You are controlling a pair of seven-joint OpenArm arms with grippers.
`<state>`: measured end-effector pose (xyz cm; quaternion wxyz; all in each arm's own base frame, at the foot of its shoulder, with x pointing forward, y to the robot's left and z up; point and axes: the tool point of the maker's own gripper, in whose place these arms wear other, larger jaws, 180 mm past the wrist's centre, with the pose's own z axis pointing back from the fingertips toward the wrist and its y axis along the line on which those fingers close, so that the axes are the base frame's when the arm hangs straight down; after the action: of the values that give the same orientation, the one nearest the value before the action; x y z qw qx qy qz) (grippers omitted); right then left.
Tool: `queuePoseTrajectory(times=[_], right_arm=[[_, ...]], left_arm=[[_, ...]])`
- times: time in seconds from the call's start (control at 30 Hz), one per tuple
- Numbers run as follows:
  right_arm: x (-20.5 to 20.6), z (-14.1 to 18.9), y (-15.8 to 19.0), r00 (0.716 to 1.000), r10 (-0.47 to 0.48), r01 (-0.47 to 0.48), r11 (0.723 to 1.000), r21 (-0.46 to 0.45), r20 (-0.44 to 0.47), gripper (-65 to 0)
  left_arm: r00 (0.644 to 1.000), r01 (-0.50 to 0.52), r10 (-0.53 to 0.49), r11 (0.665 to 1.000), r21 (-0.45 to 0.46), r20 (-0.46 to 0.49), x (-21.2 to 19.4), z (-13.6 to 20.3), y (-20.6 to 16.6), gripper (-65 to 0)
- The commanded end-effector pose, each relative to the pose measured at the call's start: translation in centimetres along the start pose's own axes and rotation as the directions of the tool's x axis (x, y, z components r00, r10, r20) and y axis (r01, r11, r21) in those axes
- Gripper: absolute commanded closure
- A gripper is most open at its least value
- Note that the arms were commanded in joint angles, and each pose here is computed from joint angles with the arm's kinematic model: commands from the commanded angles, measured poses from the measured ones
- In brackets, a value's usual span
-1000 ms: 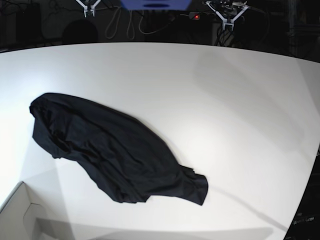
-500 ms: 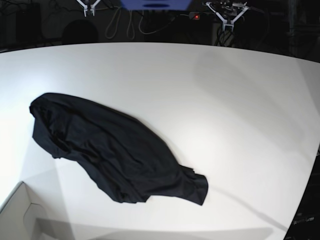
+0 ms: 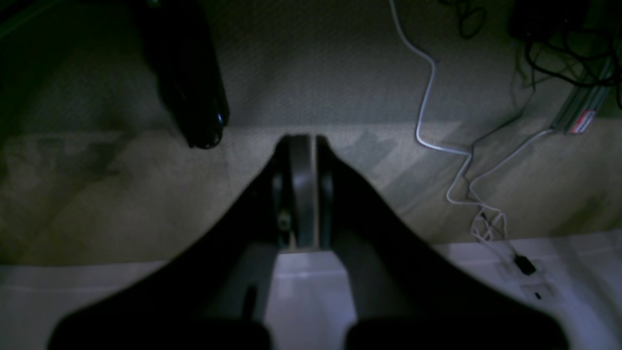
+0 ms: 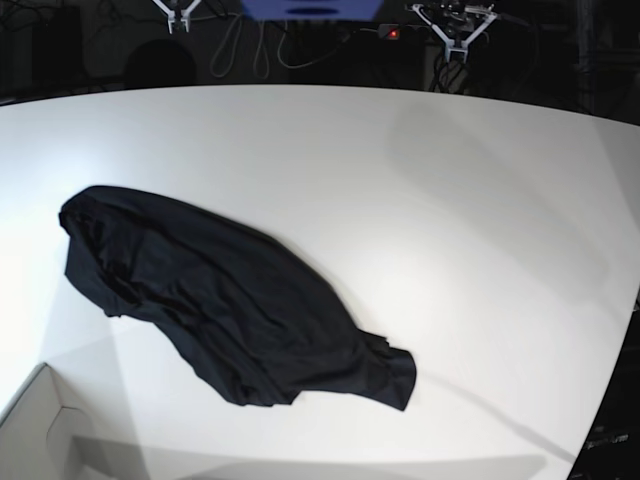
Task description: Layout the t-shirt on the table in an organized manner, then fold the t-shirt properly
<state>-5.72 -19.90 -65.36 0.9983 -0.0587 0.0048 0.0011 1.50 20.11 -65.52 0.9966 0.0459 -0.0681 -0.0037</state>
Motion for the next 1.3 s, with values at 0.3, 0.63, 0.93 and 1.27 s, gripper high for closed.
queuePoseTrajectory(times=[0.3, 0.63, 0.93, 1.27], right_arm=[[-0.2, 4.2, -1.4, 0.982, 0.039, -0.036, 0.999, -0.018, 0.186, 0.0], [3.6, 13.7, -4.5, 0.937, 0.054, -0.026, 0.996, -0.085, 0.345, 0.0], [11.6, 24.0, -8.2, 0.828, 0.079, 0.031, 0.982, -0.187, 0.556, 0.0], [18.5, 28.6, -7.7, 0.693, 0.046, 0.106, 0.981, -0.165, 0.719, 0.0]], left_arm=[[0.995, 0.045, -0.043, 0.999, -0.013, 0.094, -2.4, 3.0, 1.3, -0.1], [0.921, 0.164, -0.113, 0.981, -0.108, 0.374, 1.6, 13.0, -0.9, -0.1], [0.828, 0.163, -0.053, 0.975, -0.149, 0.559, 9.7, 22.1, -3.0, -0.1], [0.653, 0.146, 0.02, 0.978, -0.152, 0.757, 19.8, 28.4, -4.0, -0.4]])
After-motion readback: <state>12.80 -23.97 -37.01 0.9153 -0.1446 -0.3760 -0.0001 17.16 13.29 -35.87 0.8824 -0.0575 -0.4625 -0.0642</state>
